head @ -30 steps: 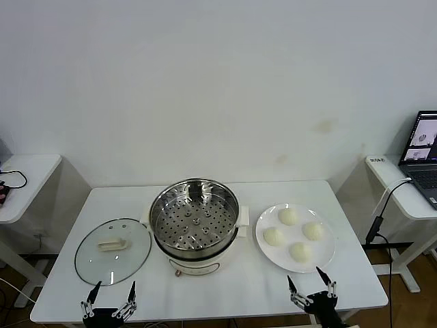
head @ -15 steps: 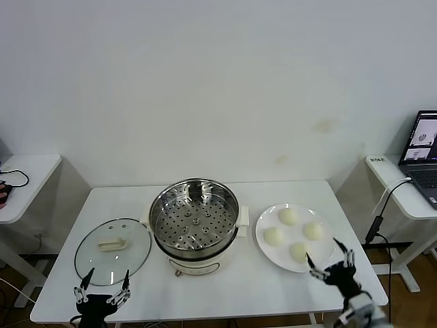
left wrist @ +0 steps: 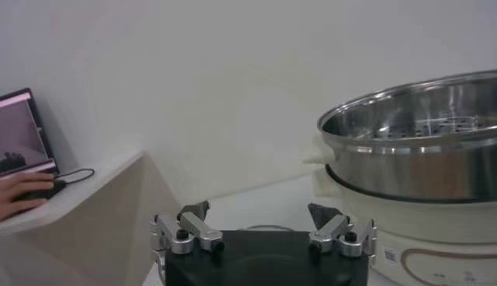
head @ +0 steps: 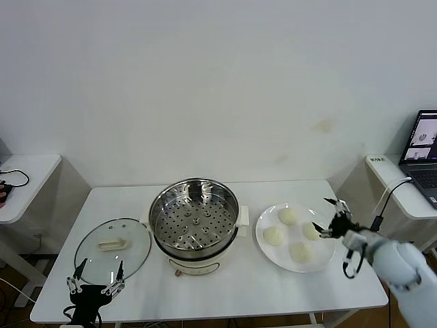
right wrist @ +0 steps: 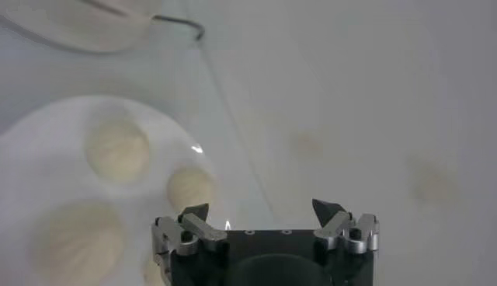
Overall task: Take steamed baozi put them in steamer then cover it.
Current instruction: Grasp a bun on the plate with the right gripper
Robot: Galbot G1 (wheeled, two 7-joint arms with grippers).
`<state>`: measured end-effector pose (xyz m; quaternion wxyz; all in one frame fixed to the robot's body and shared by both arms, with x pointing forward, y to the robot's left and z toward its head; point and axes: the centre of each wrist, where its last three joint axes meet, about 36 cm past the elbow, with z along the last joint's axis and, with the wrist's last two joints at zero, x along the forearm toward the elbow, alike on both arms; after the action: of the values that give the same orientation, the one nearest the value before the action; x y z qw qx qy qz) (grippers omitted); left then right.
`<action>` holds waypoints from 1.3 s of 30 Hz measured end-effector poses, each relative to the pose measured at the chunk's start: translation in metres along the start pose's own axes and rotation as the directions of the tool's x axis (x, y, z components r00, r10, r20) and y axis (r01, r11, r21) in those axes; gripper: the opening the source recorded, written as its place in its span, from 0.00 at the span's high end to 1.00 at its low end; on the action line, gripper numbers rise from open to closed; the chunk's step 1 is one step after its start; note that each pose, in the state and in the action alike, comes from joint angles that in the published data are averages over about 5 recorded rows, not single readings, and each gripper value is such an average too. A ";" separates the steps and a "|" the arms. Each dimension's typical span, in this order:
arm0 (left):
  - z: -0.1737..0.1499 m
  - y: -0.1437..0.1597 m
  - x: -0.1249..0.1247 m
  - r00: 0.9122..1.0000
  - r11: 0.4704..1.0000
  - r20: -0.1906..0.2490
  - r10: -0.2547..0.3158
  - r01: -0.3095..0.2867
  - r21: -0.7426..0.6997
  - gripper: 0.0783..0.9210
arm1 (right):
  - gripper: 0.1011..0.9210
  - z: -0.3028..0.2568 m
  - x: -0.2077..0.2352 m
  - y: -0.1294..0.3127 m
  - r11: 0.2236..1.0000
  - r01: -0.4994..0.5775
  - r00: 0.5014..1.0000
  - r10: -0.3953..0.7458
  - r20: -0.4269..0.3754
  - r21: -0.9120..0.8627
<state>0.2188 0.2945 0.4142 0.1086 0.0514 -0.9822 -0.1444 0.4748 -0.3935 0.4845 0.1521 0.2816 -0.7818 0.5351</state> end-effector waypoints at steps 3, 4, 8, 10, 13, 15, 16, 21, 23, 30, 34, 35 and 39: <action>-0.001 0.002 -0.001 1.000 1.000 0.004 -0.007 0.007 -0.008 0.12 | 0.12 -0.006 -0.018 -0.030 0.993 0.102 0.995 -0.102 -0.013 0.056; -0.002 0.002 -0.002 1.000 1.000 0.005 -0.011 0.011 -0.010 0.12 | 0.12 -0.009 -0.025 -0.039 0.988 0.135 0.991 -0.134 -0.019 0.071; -0.002 0.005 -0.003 1.000 1.000 0.009 -0.024 0.024 -0.015 0.12 | 0.12 -0.017 -0.048 -0.071 0.959 0.257 0.966 -0.252 -0.055 0.120; -0.003 0.006 -0.004 0.999 0.999 0.011 -0.029 0.030 -0.018 0.12 | 0.12 -0.019 -0.060 -0.083 0.939 0.314 0.949 -0.306 -0.080 0.138; -0.004 0.008 -0.006 0.999 0.999 0.015 -0.037 0.037 -0.021 0.12 | 0.12 -0.022 -0.078 -0.093 0.906 0.392 0.919 -0.377 -0.117 0.158; -0.004 0.009 -0.006 0.999 0.999 0.016 -0.040 0.040 -0.023 0.12 | 0.12 -0.023 -0.090 -0.097 0.885 0.435 0.899 -0.415 -0.141 0.166; -0.005 0.009 -0.006 0.999 0.999 0.016 -0.041 0.041 -0.024 0.12 | 0.12 -0.024 -0.096 -0.098 0.876 0.452 0.890 -0.430 -0.152 0.169; -0.006 0.009 -0.007 0.999 0.999 0.018 -0.044 0.044 -0.025 0.12 | 0.12 -0.025 -0.124 -0.101 0.835 0.522 0.849 -0.489 -0.201 0.176; -0.006 0.009 -0.008 0.999 0.999 0.020 -0.045 0.045 -0.024 0.12 | 0.12 -0.026 -0.134 -0.101 0.822 0.541 0.836 -0.503 -0.219 0.175; -0.005 0.008 -0.009 0.999 0.999 0.019 -0.048 0.048 -0.023 0.12 | 0.12 -0.032 -0.165 -0.099 0.794 0.582 0.805 -0.532 -0.263 0.177; -0.006 0.010 -0.009 0.999 0.998 0.021 -0.050 0.051 -0.032 0.12 | 0.12 -0.037 -0.181 -0.096 0.783 0.595 0.794 -0.539 -0.279 0.181; -0.006 0.011 -0.009 0.998 0.998 0.021 -0.052 0.052 -0.034 0.12 | 0.12 -0.038 -0.184 -0.095 0.781 0.598 0.792 -0.541 -0.282 0.181; -0.006 0.012 -0.008 0.998 0.998 0.019 -0.055 0.056 -0.038 0.12 | 0.12 -0.042 -0.198 -0.090 0.776 0.605 0.786 -0.546 -0.289 0.178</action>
<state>0.2271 0.3059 0.4214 0.0966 0.0751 -0.9784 -0.1667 0.6838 -0.3240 0.4612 0.3565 0.4646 -0.5577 0.5882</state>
